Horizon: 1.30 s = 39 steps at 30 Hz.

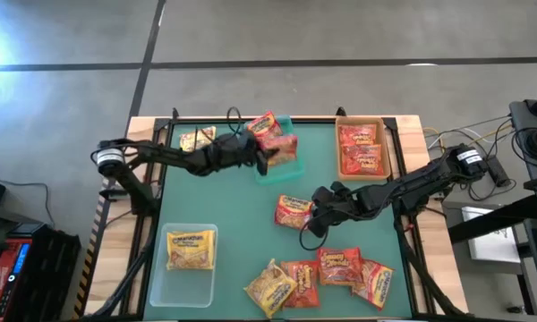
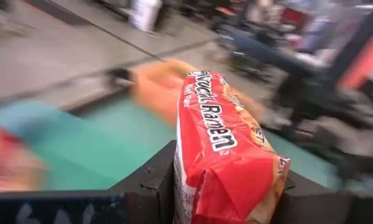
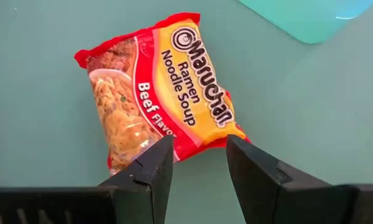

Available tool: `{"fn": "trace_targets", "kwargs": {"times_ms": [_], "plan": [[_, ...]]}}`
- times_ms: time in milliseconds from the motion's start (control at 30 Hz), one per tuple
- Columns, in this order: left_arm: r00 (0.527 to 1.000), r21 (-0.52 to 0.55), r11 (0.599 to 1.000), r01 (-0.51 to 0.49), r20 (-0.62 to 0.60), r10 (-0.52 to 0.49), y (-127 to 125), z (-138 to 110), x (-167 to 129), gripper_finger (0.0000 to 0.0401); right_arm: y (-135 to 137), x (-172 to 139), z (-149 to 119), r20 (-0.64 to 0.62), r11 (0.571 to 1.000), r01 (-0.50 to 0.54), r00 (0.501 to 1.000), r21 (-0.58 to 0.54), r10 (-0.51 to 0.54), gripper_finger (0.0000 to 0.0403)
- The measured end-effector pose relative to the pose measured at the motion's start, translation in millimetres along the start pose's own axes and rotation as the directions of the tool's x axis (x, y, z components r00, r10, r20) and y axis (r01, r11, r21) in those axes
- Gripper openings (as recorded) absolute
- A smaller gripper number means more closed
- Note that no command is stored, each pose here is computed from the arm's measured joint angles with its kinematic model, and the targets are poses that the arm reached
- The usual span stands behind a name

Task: Sort Maruchan noodles
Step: Put the middle right red noodle pack into the green bin, then put the top red noodle pack into the green bin

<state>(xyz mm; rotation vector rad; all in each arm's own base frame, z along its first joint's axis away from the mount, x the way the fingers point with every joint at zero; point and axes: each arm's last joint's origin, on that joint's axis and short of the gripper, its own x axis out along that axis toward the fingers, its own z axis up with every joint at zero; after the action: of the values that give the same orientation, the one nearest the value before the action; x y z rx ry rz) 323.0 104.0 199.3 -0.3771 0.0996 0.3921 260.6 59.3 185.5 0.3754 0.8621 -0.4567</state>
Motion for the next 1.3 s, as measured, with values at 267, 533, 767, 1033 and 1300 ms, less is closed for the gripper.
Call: {"fn": "trace_targets", "kwargs": {"times_ms": [267,533,767,1033,1300], "plan": [[0.971,0.085,0.968,-0.237,0.000,0.238,46,-4,7,0.0118,0,0,0,0.010,1.000,0.011,1.000,0.000,-0.011,0.0139],[0.951,0.109,0.945,-0.308,0.016,0.308,64,-8,11,0.0118,0,0,0,0.011,1.000,0.011,1.000,-0.001,-0.011,0.0139],[0.943,0.109,0.937,-0.331,-0.008,0.334,68,-18,15,0.0146,0,0,1,0.014,1.000,0.002,1.000,0.003,-0.002,0.0139],[0.918,0.140,0.907,-0.397,0.029,0.397,71,-14,14,0.0200,1,0,1,0.012,1.000,-0.004,1.000,0.005,0.004,0.0139],[0.959,0.116,0.952,-0.283,0.034,0.281,63,-2,10,0.0233,4,0,-2,-0.055,0.992,-0.073,0.995,0.104,0.079,0.0139]]}}
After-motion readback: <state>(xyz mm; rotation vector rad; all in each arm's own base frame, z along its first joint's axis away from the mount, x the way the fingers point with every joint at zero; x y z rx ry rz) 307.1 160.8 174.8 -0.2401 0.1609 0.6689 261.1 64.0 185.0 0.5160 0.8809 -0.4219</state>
